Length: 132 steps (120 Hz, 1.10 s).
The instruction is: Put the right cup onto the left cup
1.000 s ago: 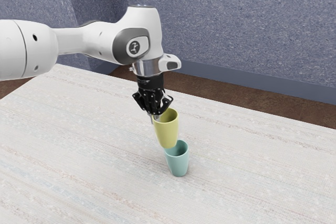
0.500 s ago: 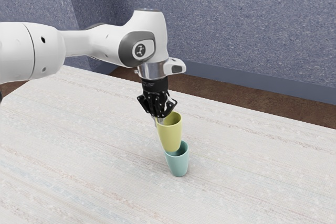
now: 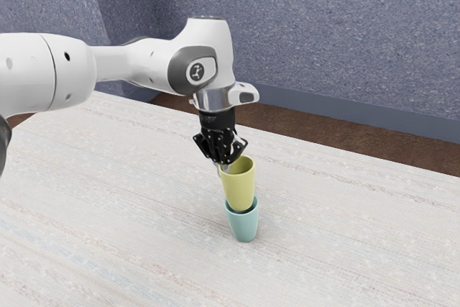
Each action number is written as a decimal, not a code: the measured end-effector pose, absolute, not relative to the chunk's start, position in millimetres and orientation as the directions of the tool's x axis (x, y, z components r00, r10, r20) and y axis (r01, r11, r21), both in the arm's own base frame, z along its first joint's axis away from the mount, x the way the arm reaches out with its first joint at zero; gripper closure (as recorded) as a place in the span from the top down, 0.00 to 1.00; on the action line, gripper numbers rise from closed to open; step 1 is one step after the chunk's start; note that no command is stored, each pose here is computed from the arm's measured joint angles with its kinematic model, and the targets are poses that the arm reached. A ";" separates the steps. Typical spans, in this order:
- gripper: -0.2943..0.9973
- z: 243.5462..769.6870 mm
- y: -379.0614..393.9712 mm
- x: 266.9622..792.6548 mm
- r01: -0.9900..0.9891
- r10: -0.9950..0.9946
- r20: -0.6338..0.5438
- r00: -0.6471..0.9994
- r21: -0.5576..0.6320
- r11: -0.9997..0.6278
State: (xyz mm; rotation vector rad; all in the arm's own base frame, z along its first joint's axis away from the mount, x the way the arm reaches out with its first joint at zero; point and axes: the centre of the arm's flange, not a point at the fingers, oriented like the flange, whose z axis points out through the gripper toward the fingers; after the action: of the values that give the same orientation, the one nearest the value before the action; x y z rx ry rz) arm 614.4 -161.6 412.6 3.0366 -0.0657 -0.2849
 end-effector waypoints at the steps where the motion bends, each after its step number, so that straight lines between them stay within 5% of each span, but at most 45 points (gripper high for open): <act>1: 0.16 412.3 -161.4 614.6 -0.034 -0.051 -0.184 0.982 0.094 -0.995; 24: 0.16 403.2 -158.7 617.1 -0.028 -0.046 -0.189 0.981 0.096 -0.995; 48: 0.50 414.6 -167.5 613.6 -0.045 -0.060 -0.153 0.986 0.104 -0.994; 70: 0.66 455.9 -173.3 601.1 -0.074 -0.084 -0.095 0.992 0.107 -0.992; 132: 0.76 533.5 -95.4 575.5 -0.252 -0.252 0.007 0.968 -0.045 -0.967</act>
State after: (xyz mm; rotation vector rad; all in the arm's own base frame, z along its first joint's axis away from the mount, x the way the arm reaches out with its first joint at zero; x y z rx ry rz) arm 575.5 -95.4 533.5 3.1593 -0.4047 0.0199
